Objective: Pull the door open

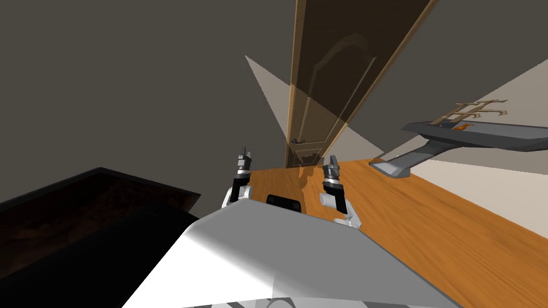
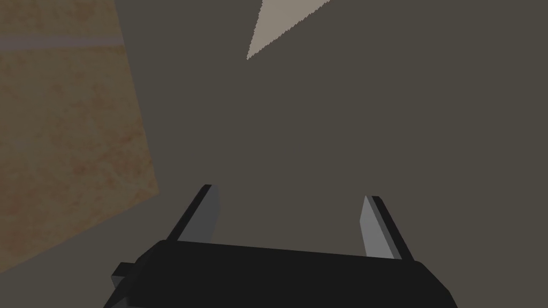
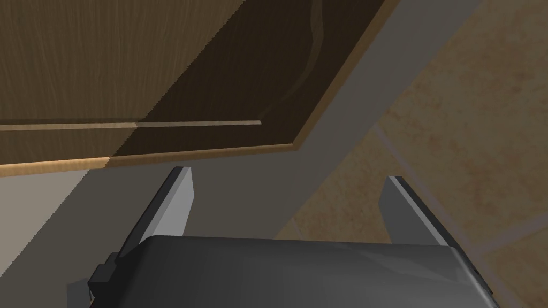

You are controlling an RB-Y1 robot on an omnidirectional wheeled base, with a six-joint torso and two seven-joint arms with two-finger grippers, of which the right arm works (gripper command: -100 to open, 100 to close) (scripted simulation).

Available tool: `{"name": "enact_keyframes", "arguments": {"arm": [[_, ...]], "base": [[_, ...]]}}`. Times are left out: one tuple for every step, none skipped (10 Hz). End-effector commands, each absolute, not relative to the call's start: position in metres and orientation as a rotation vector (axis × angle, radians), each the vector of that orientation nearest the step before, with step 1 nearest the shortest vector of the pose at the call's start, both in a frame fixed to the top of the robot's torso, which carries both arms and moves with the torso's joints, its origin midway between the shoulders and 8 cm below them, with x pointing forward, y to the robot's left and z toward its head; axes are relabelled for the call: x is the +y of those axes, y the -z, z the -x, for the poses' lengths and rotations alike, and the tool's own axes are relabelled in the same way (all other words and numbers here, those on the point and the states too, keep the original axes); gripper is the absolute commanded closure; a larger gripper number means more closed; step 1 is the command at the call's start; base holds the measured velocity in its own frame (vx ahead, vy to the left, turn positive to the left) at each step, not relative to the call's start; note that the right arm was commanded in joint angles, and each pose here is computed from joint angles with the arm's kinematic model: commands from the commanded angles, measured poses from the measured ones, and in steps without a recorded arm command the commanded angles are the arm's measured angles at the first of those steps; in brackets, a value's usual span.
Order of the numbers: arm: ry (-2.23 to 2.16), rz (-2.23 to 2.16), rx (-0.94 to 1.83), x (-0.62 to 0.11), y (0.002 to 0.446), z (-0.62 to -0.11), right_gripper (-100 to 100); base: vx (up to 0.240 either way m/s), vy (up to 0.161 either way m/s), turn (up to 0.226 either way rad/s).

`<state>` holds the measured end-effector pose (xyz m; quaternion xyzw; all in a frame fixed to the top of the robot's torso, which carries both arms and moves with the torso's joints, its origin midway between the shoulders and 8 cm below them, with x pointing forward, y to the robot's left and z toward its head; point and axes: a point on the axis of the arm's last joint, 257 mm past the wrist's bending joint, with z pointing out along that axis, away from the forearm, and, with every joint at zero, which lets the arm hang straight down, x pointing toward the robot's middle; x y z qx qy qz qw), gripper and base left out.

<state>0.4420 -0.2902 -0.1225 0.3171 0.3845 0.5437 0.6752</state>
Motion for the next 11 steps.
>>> {"name": "enact_keyframes", "arguments": {"arm": [[-1.219, -0.739, 0.885, -0.293, 0.137, -0.449, -100], [-1.214, -0.759, 0.9, -0.296, 0.149, -0.454, -100], [-1.212, -0.771, 0.907, -0.299, 0.155, -0.458, -100], [-1.209, -0.776, 0.912, -0.299, 0.158, -0.458, -100], [-1.207, -0.789, 0.92, -0.302, 0.165, -0.463, -100], [-1.203, -0.803, 0.929, -0.305, 0.172, -0.467, -100], [-1.199, -0.811, 0.936, -0.306, 0.177, -0.467, -100], [-1.194, -0.827, 0.947, -0.309, 0.185, -0.471, -100], [-1.193, -0.836, 0.95, -0.312, 0.189, -0.475, -100], [-1.186, -0.855, 0.962, -0.316, 0.199, -0.479, -100], [-1.179, -0.871, 0.972, -0.32, 0.207, -0.483, -100]], "base": [[0.088, -0.03, 0.187], [0.085, -0.033, 0.156], [0.095, -0.022, 0.164], [0.068, -0.018, 0.049], [0.056, -0.02, 0.092], [0.077, -0.027, 0.185], [0.056, -0.03, 0.064], [0.046, -0.018, 0.11], [0.068, -0.027, 0.143], [0.077, -0.038, 0.178], [0.085, -0.039, 0.188]]}}
